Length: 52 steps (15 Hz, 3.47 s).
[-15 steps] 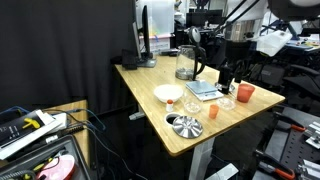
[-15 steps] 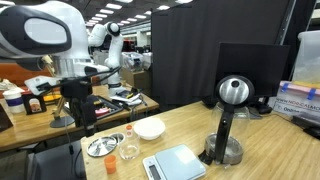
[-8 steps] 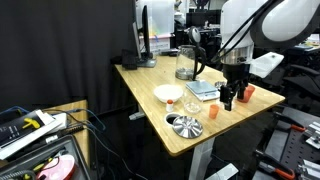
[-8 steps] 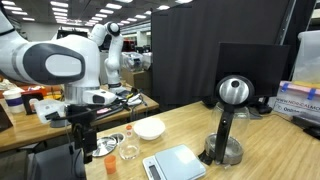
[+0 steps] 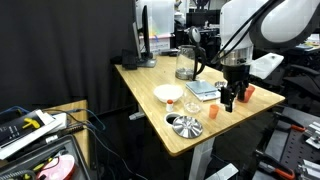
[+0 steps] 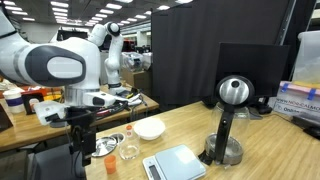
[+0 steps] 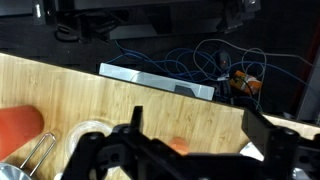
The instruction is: Pick the small orange cup and pour its contents into the glass cup
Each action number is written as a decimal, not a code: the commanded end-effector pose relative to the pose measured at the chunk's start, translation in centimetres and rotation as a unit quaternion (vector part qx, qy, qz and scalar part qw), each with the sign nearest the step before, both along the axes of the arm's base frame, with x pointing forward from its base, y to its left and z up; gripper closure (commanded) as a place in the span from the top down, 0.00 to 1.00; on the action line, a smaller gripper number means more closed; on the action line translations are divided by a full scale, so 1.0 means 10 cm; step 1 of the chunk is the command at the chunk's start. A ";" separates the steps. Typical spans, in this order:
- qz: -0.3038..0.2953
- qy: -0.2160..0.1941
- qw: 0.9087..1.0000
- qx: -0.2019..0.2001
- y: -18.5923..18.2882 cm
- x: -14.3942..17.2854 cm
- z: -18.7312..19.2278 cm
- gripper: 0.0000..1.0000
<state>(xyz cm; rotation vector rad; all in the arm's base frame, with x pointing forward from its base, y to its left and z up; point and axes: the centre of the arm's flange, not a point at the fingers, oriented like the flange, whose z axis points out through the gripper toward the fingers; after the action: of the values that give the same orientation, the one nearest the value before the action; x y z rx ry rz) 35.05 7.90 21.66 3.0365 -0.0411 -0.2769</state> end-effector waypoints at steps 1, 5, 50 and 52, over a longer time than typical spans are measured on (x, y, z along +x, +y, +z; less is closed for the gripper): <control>0.007 -0.004 1.000 -0.020 -0.01 0.08 -0.24 1.00; 0.004 -0.028 1.000 -0.010 0.00 0.15 -0.49 1.00; 0.108 -0.070 0.983 -0.134 0.05 0.36 1.09 0.16; 0.125 -0.067 0.978 -0.153 0.21 0.39 1.23 0.16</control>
<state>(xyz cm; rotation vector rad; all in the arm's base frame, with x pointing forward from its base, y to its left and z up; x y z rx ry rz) 38.30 9.21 32.40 2.7695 0.2067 0.0071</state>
